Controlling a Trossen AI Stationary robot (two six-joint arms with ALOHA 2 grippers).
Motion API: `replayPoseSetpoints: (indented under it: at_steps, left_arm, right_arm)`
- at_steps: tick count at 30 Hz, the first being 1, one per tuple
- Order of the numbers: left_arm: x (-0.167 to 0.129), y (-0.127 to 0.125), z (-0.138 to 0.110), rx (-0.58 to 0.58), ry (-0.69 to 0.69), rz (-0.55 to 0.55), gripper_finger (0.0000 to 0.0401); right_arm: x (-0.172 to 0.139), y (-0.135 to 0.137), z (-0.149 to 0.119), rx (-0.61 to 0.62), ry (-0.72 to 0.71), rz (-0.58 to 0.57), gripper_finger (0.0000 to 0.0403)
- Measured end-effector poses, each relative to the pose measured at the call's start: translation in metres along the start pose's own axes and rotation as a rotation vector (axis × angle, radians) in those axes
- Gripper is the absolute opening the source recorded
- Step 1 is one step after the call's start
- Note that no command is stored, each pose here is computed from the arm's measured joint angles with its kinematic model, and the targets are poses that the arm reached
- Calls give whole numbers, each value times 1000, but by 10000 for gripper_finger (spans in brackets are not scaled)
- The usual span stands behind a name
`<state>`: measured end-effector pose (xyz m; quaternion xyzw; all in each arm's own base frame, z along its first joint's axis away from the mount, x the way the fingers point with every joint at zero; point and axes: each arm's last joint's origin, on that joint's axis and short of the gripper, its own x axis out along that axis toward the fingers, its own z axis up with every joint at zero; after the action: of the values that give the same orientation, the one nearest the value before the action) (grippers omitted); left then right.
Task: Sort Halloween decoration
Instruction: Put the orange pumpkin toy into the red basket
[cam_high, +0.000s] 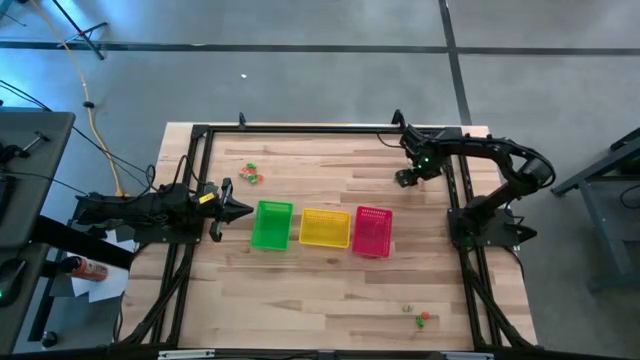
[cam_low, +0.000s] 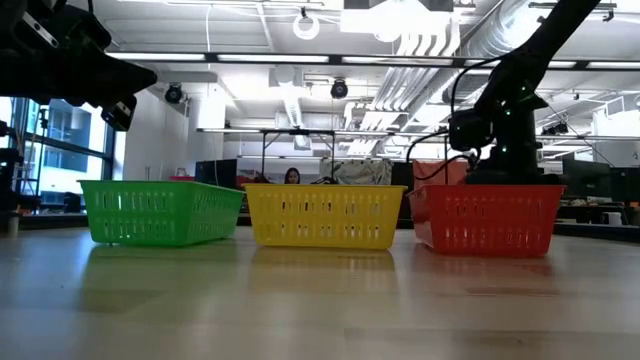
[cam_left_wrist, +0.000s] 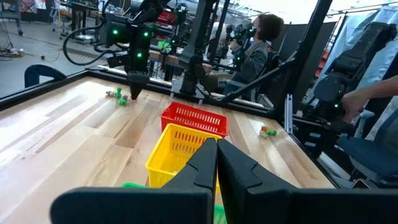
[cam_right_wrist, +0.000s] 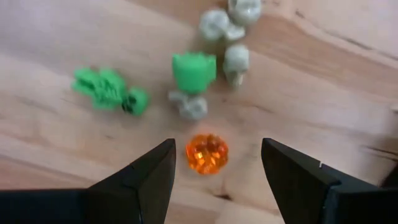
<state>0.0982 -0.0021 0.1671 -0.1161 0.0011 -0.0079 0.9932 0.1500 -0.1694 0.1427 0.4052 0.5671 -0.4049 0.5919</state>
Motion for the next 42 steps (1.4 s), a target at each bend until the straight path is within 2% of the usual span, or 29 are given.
replayPoseSetpoints:
  at_steps: [3, 9, 22, 26, 35, 42]
  left_arm:
    - [0, 0, 0, 0, 0, 0, 3]
    - [0, 0, 0, 0, 0, 0, 3]
    - [0, 0, 0, 0, 0, 0, 3]
    - [0, 0, 0, 0, 0, 0, 3]
    - [0, 0, 0, 0, 0, 0, 3]
    - [0, 0, 0, 0, 0, 0, 3]
  right_arm:
    - [0, -2, 1, 34, 15, 39, 232]
    - [0, -2, 1, 48, 14, 41, 232]
    - [14, -2, 3, 85, 78, -2, 229]
    - [14, -2, 2, 92, 85, -9, 204]
    - [15, -3, 1, 94, 93, -13, 117]
    - [15, -3, 1, 94, 96, -9, 92]
